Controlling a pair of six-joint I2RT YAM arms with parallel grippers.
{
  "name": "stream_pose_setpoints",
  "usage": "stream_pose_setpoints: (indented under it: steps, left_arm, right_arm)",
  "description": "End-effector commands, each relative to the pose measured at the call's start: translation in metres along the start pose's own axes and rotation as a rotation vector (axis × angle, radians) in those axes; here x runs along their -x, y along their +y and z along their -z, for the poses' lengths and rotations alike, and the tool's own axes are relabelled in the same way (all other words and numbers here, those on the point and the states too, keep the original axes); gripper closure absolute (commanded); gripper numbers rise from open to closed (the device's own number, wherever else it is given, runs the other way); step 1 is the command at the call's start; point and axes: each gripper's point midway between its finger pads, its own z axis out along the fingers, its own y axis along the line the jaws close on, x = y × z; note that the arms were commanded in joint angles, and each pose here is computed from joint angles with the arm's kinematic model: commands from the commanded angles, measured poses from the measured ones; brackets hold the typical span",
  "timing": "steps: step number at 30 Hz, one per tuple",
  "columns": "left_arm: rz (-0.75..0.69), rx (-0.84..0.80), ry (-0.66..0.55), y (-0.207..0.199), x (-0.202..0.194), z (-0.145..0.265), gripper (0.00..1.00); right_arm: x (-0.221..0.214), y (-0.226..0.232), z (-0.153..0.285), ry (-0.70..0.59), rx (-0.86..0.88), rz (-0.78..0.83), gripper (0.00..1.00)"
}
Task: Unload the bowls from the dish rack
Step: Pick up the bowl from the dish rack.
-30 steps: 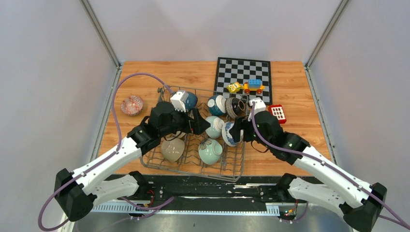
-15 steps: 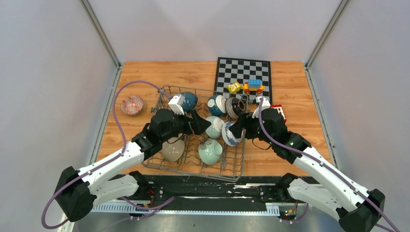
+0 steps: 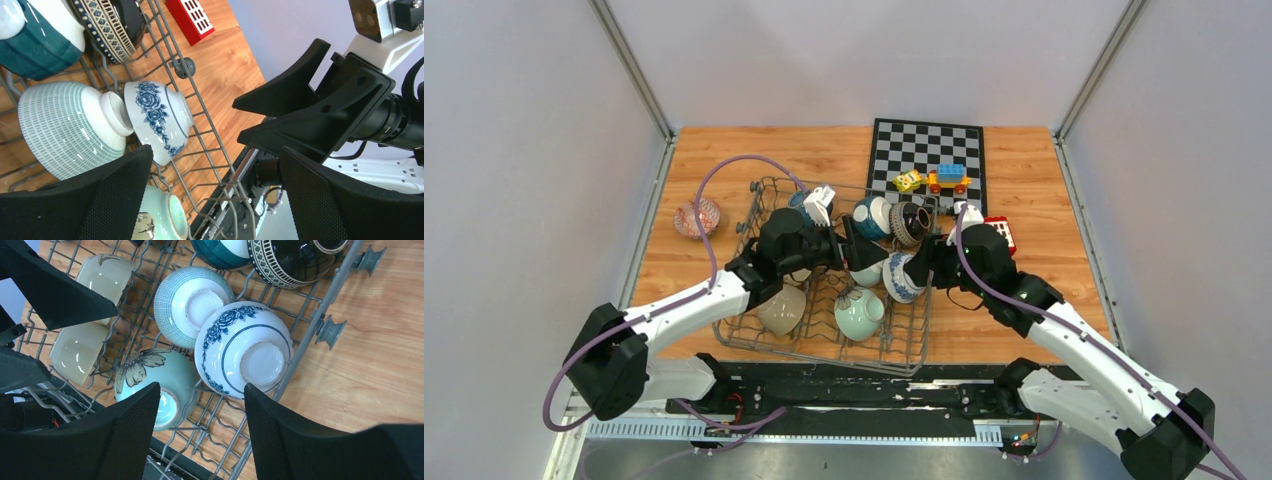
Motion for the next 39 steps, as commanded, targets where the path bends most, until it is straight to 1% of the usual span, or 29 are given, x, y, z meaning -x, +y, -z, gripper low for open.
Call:
stream_pose_setpoints:
  steps: [1, 4, 8, 12, 15, 21, 25, 39]
  left_arm:
    - [0.003, -0.055, -0.022, -0.012, 0.001, -0.004, 0.03]
    - [0.013, -0.03, 0.023, -0.007, -0.012, -0.013, 0.08]
    - [0.026, 0.024, 0.056, -0.002, -0.026, -0.024, 0.12]
    - [0.029, 0.131, 0.074, 0.011, -0.035, -0.029, 0.16]
    - [0.048, 0.168, 0.085, 0.019, -0.04, -0.031, 0.18]
    - [0.071, 0.167, 0.114, 0.023, -0.048, -0.039, 0.21]
    - [0.098, 0.169, 0.149, 0.026, -0.056, -0.045, 0.26]
    - [0.163, 0.208, 0.181, 0.042, -0.073, -0.05, 0.31]
  right_arm:
    - [-0.007, -0.012, -0.003, 0.01, -0.037, -0.017, 0.35]
    - [-0.011, -0.014, -0.006, 0.019, -0.04, -0.016, 0.39]
    - [-0.014, -0.015, -0.013, 0.027, -0.041, -0.017, 0.43]
    - [-0.017, -0.015, -0.02, 0.041, -0.039, -0.018, 0.45]
    - [-0.02, -0.017, -0.025, 0.051, -0.045, -0.018, 0.46]
    - [-0.023, -0.021, -0.033, 0.053, -0.059, -0.017, 0.47]
    - [-0.025, -0.025, -0.036, 0.054, -0.069, -0.027, 0.51]
    - [-0.038, -0.036, -0.042, 0.075, -0.069, -0.063, 0.58]
